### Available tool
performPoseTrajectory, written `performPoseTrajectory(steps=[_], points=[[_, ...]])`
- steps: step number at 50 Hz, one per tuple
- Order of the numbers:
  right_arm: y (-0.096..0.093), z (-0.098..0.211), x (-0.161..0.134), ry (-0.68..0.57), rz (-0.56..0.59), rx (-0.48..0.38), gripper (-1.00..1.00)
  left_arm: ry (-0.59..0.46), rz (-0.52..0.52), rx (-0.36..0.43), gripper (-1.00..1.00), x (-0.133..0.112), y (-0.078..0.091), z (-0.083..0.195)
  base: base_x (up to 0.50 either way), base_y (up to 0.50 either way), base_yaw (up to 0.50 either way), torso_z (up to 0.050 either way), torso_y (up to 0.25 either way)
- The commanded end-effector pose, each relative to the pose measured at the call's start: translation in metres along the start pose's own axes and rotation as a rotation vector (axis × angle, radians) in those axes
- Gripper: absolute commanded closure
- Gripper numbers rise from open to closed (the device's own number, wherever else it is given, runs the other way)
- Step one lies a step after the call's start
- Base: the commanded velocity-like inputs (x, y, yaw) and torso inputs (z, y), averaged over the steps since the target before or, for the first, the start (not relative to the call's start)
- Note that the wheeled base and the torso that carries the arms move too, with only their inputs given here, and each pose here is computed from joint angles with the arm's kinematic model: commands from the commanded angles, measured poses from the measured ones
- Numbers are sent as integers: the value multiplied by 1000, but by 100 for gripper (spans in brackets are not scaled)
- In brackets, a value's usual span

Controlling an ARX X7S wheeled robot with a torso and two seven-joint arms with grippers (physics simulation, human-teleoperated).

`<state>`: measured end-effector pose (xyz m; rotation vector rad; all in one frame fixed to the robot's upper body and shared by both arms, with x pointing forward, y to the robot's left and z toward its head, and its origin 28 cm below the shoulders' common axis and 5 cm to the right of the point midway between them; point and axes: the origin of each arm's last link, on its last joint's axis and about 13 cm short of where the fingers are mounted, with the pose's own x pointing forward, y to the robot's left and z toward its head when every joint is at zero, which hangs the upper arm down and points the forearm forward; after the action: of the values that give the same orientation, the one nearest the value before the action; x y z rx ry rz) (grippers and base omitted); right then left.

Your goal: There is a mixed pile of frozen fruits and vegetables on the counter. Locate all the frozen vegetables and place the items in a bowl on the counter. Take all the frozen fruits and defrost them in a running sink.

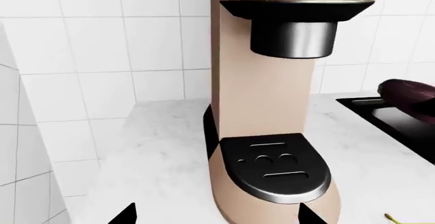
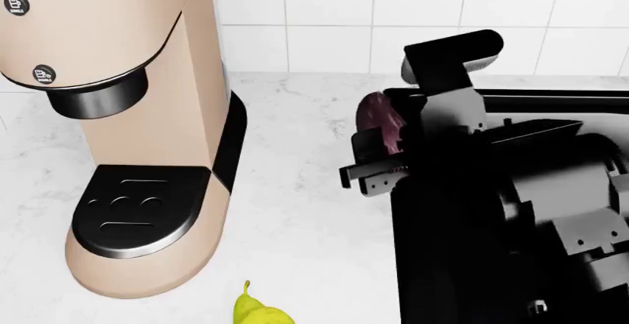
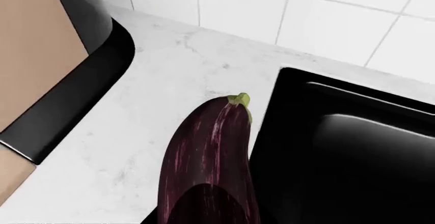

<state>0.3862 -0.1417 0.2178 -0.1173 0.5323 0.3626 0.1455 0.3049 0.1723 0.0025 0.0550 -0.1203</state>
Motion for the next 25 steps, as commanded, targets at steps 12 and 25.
performPoseTrajectory(steps=[12, 25], points=[[6, -28, -86, -230, -95, 18, 100, -12, 4, 30, -100, 11, 0, 28, 0, 0, 0, 0, 0], [13, -40, -138, -282, -110, -8, 100, -12, 8, 33, -100, 7, 1, 29, 0, 0, 0, 0, 0]])
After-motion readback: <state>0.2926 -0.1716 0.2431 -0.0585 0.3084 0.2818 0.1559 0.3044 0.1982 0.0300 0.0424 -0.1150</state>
